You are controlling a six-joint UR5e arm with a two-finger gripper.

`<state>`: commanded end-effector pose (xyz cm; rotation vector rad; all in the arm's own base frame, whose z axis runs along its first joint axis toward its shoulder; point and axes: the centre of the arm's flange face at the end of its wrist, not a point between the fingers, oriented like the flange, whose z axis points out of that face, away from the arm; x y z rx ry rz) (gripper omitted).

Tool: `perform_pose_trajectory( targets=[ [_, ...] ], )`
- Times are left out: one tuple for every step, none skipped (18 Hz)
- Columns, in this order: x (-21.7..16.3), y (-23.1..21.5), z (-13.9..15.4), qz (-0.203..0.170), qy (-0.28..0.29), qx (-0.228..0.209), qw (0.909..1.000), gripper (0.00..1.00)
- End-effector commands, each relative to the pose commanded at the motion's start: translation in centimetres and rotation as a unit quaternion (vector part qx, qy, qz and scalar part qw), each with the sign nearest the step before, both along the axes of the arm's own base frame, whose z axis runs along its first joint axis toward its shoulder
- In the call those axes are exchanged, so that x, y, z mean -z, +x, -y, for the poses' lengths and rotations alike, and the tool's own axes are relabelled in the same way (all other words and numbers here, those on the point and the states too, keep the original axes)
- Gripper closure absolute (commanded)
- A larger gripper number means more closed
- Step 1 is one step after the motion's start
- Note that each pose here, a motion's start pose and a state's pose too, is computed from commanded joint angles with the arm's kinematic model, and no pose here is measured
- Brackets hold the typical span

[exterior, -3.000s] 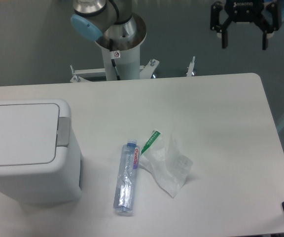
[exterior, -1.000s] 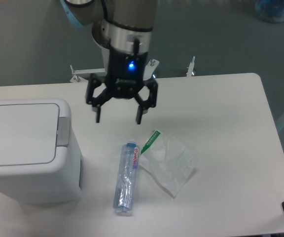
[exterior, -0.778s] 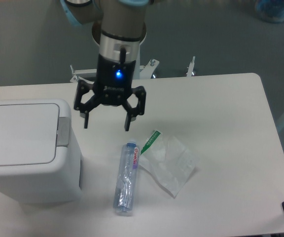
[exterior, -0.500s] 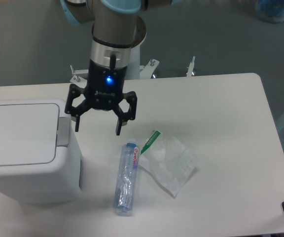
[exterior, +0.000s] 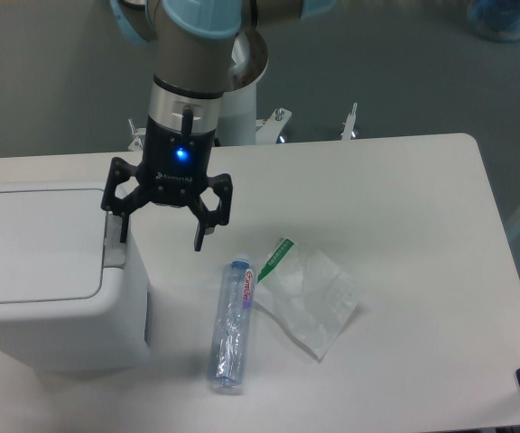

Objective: Open the trash can
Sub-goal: 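Lower the gripper finger onto the lid's hinge edge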

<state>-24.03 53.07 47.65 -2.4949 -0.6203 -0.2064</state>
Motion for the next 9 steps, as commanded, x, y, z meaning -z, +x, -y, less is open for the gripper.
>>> perform_pose_trajectory(
  targets=[
    [0.10,-0.03,-0.04,-0.001,0.001,0.000,1.0000,0.00],
    [0.21,0.01,-0.11,-0.003,0.003,0.001,1.0000,0.00],
    [0.15,0.00,-0.13,-0.004,0.005,0.001,1.0000,0.00],
    [0.36,-0.06,-0.20,-0.004,0.004,0.001,1.0000,0.00],
    [0.44,-0.09,-0.23,-0.003,0.003,0.001,1.0000,0.00],
    [0.45,-0.13,-0.28,-0.003,0.003,0.001,1.0000,0.00],
    [0.45,-0.13,-0.28,-0.003,0.003,0.001,1.0000,0.00],
    [0.54,-0.18,-0.31,-0.003,0.002,0.000,1.0000,0.00],
    [0.71,-0.24,-0.38,-0.002,0.001,0.000,1.0000,0.00]
  ],
)
